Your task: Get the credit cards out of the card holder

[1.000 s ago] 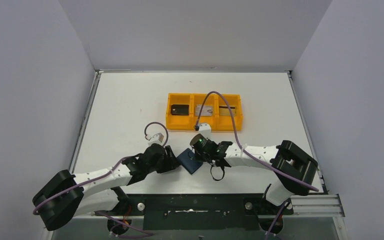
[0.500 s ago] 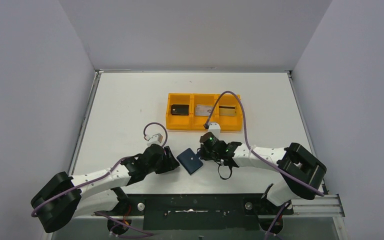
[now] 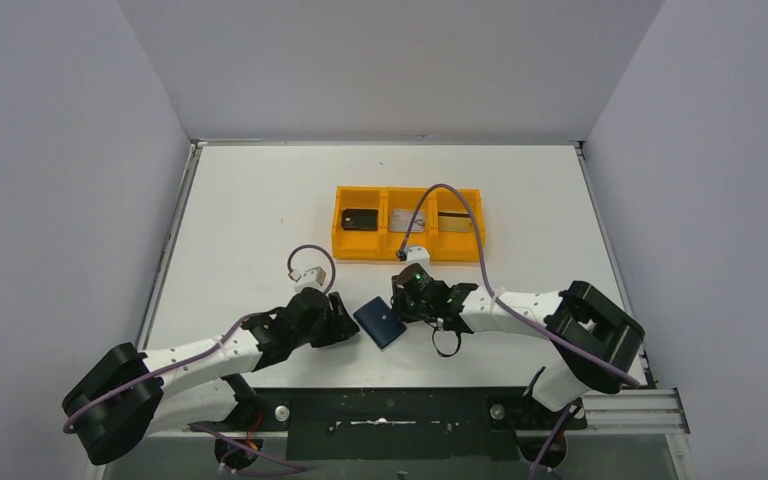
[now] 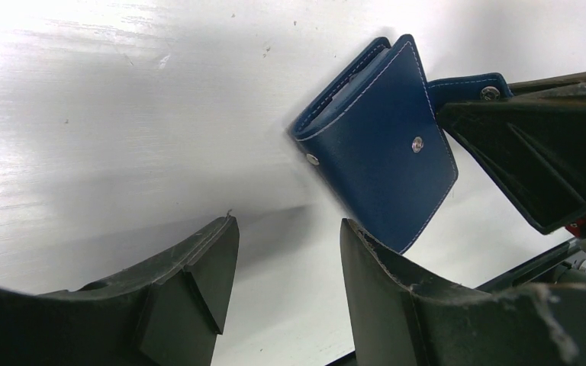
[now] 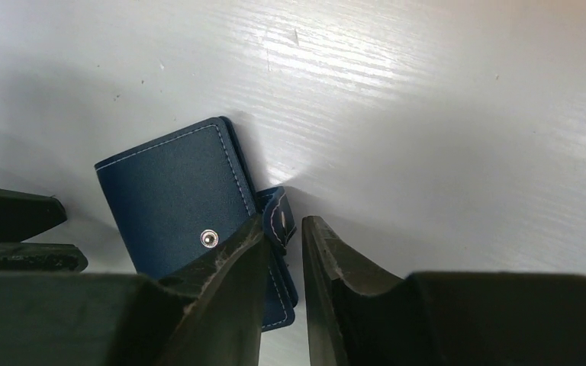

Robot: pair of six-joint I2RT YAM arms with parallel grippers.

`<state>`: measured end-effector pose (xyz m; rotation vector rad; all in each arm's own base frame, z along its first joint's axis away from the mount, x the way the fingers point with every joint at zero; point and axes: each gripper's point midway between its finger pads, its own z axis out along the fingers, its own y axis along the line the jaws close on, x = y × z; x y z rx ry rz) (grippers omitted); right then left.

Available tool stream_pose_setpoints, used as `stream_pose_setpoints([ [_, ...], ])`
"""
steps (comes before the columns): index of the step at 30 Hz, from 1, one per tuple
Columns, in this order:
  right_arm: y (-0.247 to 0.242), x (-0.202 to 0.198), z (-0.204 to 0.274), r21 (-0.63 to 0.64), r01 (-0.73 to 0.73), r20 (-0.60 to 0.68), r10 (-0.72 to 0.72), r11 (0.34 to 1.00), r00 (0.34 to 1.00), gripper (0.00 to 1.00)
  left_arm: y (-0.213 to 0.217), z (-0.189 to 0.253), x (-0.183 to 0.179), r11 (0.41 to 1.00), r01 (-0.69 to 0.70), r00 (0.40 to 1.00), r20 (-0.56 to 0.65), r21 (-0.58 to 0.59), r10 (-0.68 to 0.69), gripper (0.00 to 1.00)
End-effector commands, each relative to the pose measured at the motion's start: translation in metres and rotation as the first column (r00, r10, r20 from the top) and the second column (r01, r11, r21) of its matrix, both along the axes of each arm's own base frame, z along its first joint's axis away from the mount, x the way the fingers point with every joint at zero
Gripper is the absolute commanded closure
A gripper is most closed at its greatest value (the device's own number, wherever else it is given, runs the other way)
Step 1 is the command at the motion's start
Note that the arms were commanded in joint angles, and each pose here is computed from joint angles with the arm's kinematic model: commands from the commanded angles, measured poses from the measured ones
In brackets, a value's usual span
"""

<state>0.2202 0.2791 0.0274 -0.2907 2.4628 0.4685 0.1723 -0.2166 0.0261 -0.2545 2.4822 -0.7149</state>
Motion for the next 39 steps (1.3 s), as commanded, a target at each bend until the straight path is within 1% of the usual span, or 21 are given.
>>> stream_pose_setpoints([
  [1,0.024,0.016,0.019,0.047,-0.073,0.080,0.069,0.996,0.994,0.78,-0.009,0.009,0.004,1.000,0.028,0.999,0.017,-0.012,-0.027,0.49],
  [3,0.023,0.017,0.019,0.039,-0.074,0.085,0.070,0.997,0.994,0.83,-0.009,0.009,0.004,1.000,0.030,0.999,0.017,-0.009,-0.030,0.48],
  [6,0.017,0.020,0.021,0.010,-0.050,0.088,0.049,0.999,0.995,0.95,-0.007,0.009,0.004,1.000,0.025,1.000,0.017,-0.004,-0.025,0.48],
  [8,0.015,0.019,0.030,0.031,-0.042,0.100,0.039,0.999,0.994,0.99,-0.006,0.010,0.005,1.000,0.020,1.000,0.021,0.000,-0.020,0.46],
  [12,0.005,0.016,0.052,0.070,-0.001,0.129,-0.008,0.998,0.992,1.00,0.001,0.015,0.008,1.000,-0.011,0.999,0.044,0.009,0.011,0.40],
  [14,-0.004,0.013,0.065,0.094,0.028,0.141,-0.041,0.995,0.989,1.00,0.007,0.019,0.010,0.999,-0.041,0.997,0.062,0.010,0.041,0.36],
  [16,-0.008,0.007,0.075,0.130,0.027,0.146,-0.046,0.991,0.988,1.00,0.013,0.027,0.014,0.997,-0.080,0.992,0.094,0.004,0.079,0.30],
  [19,-0.006,-0.003,0.091,0.209,-0.003,0.151,-0.029,0.978,0.988,1.00,0.023,0.042,0.020,0.991,-0.134,0.979,0.149,-0.027,0.136,0.22],
  [20,-0.003,-0.007,0.095,0.231,-0.022,0.152,-0.014,0.973,0.988,1.00,0.027,0.047,0.021,0.988,-0.150,0.974,0.167,-0.042,0.155,0.15],
  [21,0.001,-0.010,0.099,0.250,-0.041,0.154,0.002,0.967,0.988,1.00,0.030,0.055,0.023,0.984,-0.166,0.966,0.188,-0.065,0.175,0.11],
  [22,0.006,-0.012,0.103,0.267,-0.061,0.153,0.020,0.962,0.988,1.00,0.033,0.060,0.024,0.981,-0.179,0.961,0.201,-0.078,0.191,0.10],
  [26,0.030,-0.013,0.107,0.294,-0.103,0.135,0.066,0.950,0.989,1.00,0.049,0.076,0.026,0.962,-0.239,0.936,0.231,-0.128,0.264,0.09],
  [29,0.057,-0.017,0.111,0.316,-0.158,0.137,0.120,0.936,0.983,1.00,0.056,0.089,0.025,0.949,-0.263,0.921,0.250,-0.172,0.300,0.08],
  [34,0.094,-0.024,0.126,0.339,-0.227,0.175,0.176,0.913,0.969,1.00,0.060,0.103,0.021,0.945,-0.245,0.913,0.276,-0.217,0.300,0.08],
  [37,0.098,-0.024,0.131,0.376,-0.220,0.183,0.160,0.900,0.970,1.00,0.057,0.108,0.018,0.945,-0.222,0.915,0.283,-0.242,0.288,0.08],
  [39,0.087,-0.021,0.124,0.398,-0.157,0.153,0.103,0.904,0.983,1.00,0.057,0.108,0.017,0.940,-0.227,0.917,0.269,-0.253,0.294,0.07],
])
